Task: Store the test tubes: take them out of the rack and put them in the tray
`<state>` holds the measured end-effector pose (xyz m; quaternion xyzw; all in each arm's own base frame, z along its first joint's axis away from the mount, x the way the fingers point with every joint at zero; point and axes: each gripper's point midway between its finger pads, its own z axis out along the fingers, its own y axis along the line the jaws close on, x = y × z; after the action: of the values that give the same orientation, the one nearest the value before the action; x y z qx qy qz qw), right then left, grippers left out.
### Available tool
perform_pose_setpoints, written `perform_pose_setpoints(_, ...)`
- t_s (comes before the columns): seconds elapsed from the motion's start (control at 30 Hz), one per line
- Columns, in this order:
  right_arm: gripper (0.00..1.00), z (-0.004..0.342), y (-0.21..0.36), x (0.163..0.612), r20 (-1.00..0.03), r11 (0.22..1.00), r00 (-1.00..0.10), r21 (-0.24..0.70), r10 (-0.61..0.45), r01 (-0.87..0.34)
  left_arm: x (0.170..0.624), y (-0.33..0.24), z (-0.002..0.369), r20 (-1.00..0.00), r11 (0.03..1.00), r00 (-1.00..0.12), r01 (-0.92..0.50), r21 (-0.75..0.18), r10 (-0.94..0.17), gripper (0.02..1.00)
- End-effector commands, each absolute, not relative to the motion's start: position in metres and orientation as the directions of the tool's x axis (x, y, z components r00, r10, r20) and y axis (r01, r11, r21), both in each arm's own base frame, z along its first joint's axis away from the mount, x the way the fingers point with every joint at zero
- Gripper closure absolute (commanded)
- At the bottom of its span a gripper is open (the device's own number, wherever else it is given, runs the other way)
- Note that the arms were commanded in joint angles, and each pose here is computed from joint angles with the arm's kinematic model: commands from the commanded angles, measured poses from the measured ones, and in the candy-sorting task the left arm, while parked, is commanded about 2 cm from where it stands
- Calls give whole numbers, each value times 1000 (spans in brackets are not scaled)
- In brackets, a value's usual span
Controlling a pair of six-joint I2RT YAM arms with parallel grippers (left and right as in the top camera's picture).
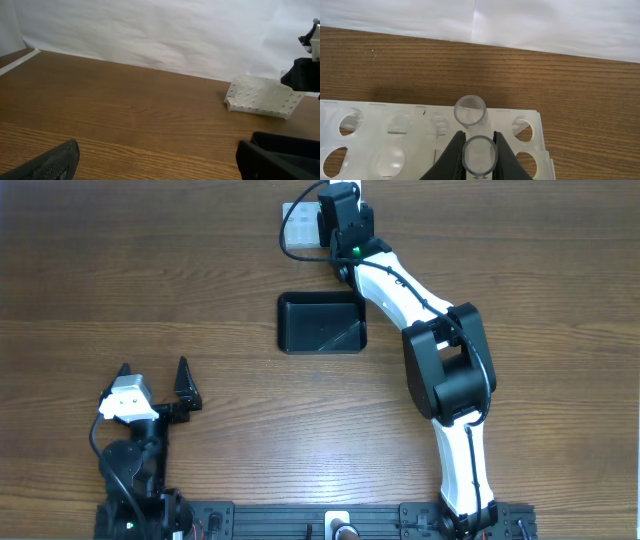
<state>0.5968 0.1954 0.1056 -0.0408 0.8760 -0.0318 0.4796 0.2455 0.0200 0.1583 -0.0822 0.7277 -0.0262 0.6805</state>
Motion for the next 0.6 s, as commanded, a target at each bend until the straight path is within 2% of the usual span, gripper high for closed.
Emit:
perform_pose_setpoints(0.03, 917, 107, 201, 601, -845, 995, -526, -92, -99, -41, 245, 17, 157, -988, 988, -66, -70, -136, -140, 23)
perform_pose_setpoints(0.23, 930, 125, 202, 601, -861, 996, -501, -81, -90, -40, 245, 17, 157, -988, 988, -66, -70, -136, -140, 20)
perform_pose_setpoints(0.6, 969, 209, 202, 592, -919, 999, -392, -29, -42, -39, 245, 17, 157, -988, 988, -66, -70, -136, -140, 20)
